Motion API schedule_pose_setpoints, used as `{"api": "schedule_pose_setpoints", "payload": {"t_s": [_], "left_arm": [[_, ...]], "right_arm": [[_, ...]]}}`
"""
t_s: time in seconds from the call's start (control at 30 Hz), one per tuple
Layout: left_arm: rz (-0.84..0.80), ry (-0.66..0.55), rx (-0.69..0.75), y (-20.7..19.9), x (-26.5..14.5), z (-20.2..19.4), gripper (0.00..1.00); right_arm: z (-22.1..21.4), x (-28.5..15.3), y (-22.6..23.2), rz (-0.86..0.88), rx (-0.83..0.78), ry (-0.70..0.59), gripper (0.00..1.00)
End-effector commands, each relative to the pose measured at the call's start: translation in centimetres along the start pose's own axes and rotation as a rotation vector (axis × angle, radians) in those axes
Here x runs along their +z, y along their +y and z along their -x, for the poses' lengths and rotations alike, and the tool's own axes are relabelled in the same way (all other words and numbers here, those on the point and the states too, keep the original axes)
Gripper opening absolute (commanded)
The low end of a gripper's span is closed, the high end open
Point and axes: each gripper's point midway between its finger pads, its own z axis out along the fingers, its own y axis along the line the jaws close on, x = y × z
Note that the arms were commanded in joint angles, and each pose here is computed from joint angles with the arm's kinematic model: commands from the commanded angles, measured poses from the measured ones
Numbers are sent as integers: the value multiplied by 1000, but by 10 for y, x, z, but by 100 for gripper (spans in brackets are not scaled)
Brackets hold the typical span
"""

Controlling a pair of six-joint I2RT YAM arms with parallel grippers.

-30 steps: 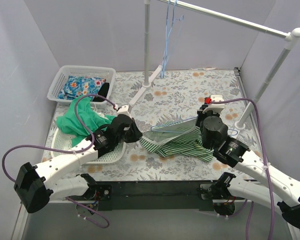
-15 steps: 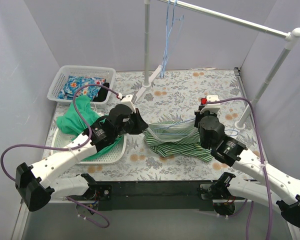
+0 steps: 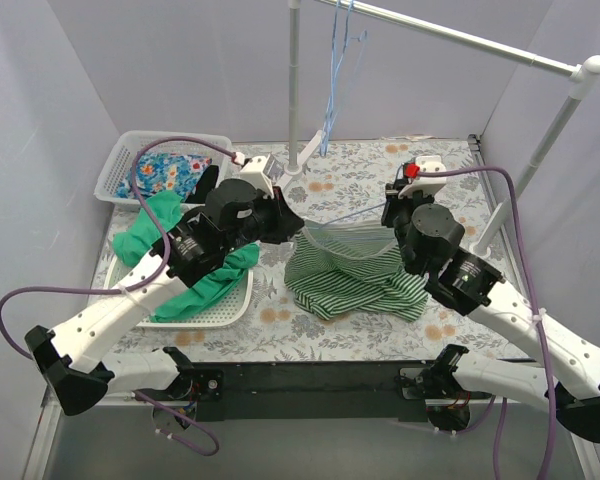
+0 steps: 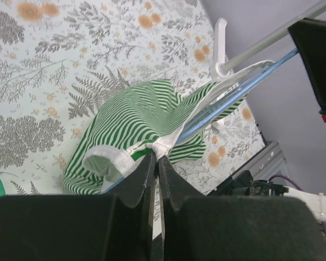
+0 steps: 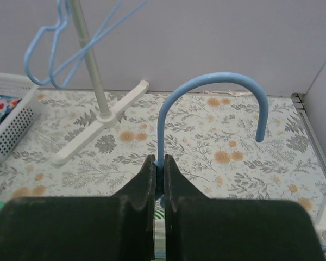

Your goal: Place the tank top on the hanger

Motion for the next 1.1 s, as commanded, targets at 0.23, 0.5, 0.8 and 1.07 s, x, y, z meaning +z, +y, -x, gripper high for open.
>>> {"api": "schedule_pose_setpoints", "payload": {"t_s": [0.23,0.5,0.8,1.07], "left_arm": [[-43,-138,63,-32,-30,67,12],[-156,-367,136,-59,-98,122,79],[-363,-295,472,-87,-123,100,56],[-455,-148,562,-85,-121,58,53]], "right_arm": [[100,-10,64,90,-6,-147,1],[151,-27,56,105,-33,-193,1],[159,-42,79,309,-103,-105,1],[124,-55,88,421,-117,-5,1]]}}
